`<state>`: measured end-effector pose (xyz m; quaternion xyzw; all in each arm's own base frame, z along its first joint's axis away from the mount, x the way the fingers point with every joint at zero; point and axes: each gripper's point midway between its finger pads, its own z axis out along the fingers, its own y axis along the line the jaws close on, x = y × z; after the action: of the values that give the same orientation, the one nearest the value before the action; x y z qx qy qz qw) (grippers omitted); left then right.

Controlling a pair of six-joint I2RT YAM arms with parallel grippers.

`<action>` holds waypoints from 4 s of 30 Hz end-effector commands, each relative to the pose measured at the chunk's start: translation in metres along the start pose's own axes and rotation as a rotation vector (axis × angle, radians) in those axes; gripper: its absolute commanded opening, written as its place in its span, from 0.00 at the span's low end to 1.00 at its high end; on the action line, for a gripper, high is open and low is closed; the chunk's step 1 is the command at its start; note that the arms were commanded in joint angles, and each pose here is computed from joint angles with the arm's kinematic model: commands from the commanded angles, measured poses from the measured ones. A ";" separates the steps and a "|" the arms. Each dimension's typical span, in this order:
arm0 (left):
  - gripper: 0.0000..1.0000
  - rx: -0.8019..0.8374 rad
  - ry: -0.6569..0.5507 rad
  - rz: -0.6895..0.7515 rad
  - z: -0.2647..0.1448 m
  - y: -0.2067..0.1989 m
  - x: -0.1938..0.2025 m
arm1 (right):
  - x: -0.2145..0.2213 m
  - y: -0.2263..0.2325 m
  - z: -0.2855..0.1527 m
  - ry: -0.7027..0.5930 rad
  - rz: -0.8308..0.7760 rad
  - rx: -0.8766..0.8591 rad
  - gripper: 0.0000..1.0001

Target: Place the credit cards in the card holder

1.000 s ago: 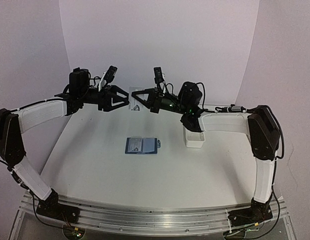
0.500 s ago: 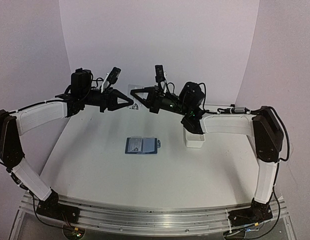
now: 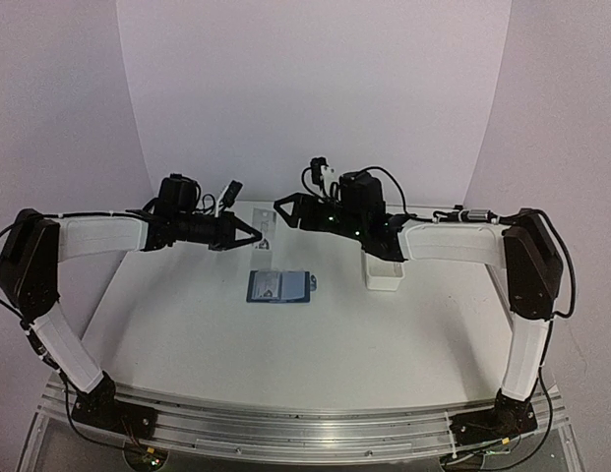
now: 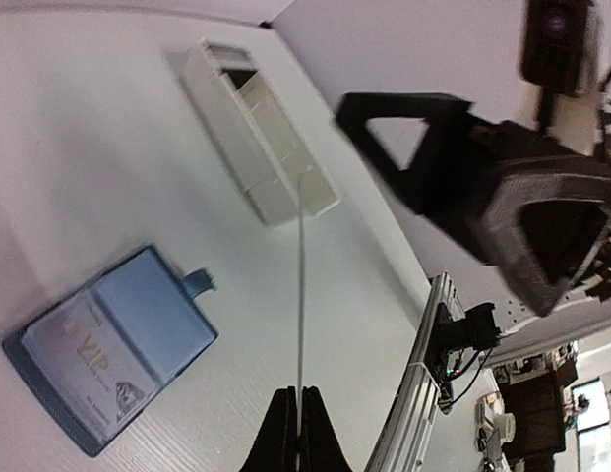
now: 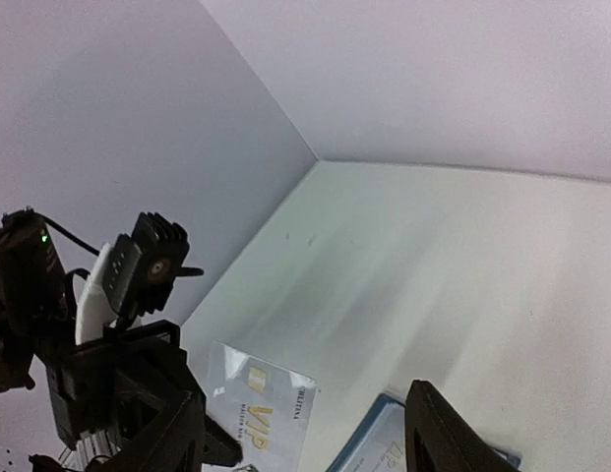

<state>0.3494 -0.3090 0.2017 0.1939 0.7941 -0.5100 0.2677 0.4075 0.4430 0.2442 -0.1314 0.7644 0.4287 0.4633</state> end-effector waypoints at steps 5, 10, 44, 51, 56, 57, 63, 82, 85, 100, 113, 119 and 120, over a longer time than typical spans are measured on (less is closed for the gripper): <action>0.00 -0.143 0.015 -0.129 0.043 0.073 0.016 | 0.099 -0.088 0.020 0.265 0.311 0.310 0.50; 0.00 -0.153 0.031 -0.171 0.060 0.092 0.025 | 0.123 -0.118 0.028 0.358 0.212 0.436 0.40; 0.00 -0.261 0.107 -0.253 0.085 0.125 0.082 | 0.198 -0.152 0.020 0.492 0.315 0.508 0.26; 0.00 -0.268 0.126 -0.283 0.083 0.130 0.098 | 0.202 -0.150 0.016 0.483 0.356 0.498 0.26; 0.00 -0.211 0.118 -0.313 0.084 0.122 0.102 | 0.210 -0.148 0.011 0.480 0.423 0.481 0.25; 0.00 -0.204 0.116 -0.326 0.086 0.122 0.101 | 0.210 -0.147 0.012 0.475 0.438 0.474 0.25; 0.00 -0.187 0.112 -0.436 0.087 0.123 0.110 | 0.217 -0.145 0.002 0.446 0.537 0.464 0.25; 0.00 -0.181 0.134 -0.537 0.073 0.140 0.129 | 0.261 -0.115 -0.028 0.558 0.626 0.406 0.11; 0.00 -0.186 0.140 -0.502 0.071 0.142 0.129 | 0.255 -0.102 -0.028 0.579 0.592 0.348 0.13; 0.00 -0.063 0.213 -0.349 0.051 0.125 0.124 | 0.270 -0.102 -0.016 0.603 0.643 0.311 0.13; 0.00 -0.024 0.391 -0.543 0.045 0.116 0.168 | 0.278 -0.114 -0.010 0.591 0.651 0.345 0.13; 0.00 -0.011 0.448 -0.587 0.042 0.111 0.173 | 0.275 -0.116 -0.009 0.579 0.642 0.352 0.13; 0.00 -0.009 0.455 -0.593 0.043 0.112 0.174 | 0.275 -0.116 -0.009 0.580 0.638 0.349 0.13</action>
<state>0.3065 -0.3024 0.0194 0.0821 0.8478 -0.5238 -0.0118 0.3467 0.4387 0.0147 0.0607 0.8902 0.4300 0.1373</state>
